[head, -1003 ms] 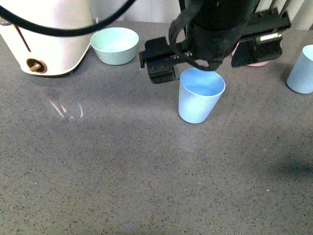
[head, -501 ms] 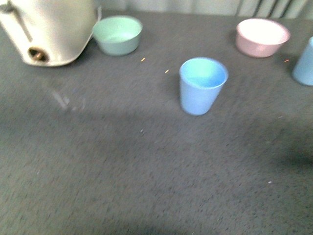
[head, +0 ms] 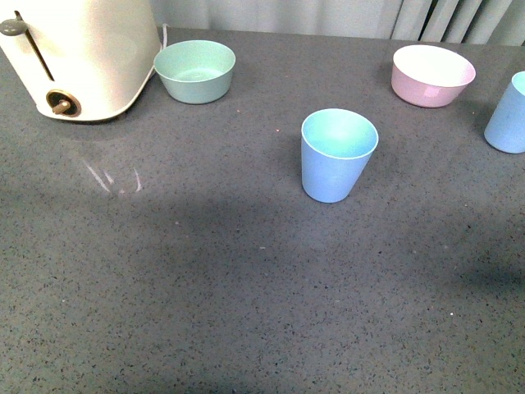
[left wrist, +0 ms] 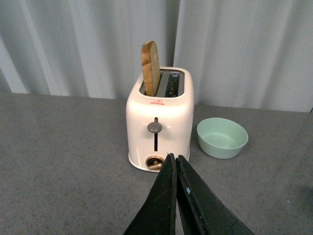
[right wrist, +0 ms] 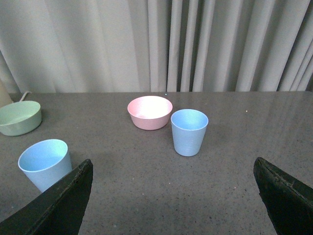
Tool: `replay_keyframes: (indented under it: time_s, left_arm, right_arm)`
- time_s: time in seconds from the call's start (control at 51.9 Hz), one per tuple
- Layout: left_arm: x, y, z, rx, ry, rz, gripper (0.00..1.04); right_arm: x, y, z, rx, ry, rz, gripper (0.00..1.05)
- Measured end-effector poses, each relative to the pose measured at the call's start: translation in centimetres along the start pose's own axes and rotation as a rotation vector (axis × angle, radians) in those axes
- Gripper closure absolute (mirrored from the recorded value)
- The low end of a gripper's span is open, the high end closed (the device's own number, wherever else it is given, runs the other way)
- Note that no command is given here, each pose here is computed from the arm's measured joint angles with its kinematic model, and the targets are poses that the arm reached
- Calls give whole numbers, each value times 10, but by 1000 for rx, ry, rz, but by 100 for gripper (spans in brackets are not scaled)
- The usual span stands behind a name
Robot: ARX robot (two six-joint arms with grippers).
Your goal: Stack blue cups with both arms
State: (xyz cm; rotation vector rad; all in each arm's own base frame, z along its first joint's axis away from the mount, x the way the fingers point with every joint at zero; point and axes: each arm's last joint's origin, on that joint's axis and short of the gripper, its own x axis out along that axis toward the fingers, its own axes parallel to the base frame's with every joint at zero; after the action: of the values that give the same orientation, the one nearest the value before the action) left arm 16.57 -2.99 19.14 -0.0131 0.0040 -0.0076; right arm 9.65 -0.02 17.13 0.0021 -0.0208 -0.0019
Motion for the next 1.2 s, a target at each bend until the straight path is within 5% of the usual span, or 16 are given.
replay_keyframes:
  time_s: [0.559,1.195]
  left_arm:
    - [-32,29,-18,2,-8,12,103]
    - [-52,29,-20,3,-20,3,103]
  right_arm:
    - [0,0,0,0,0,0,9]
    - [0,0,0,0,0,0,9]
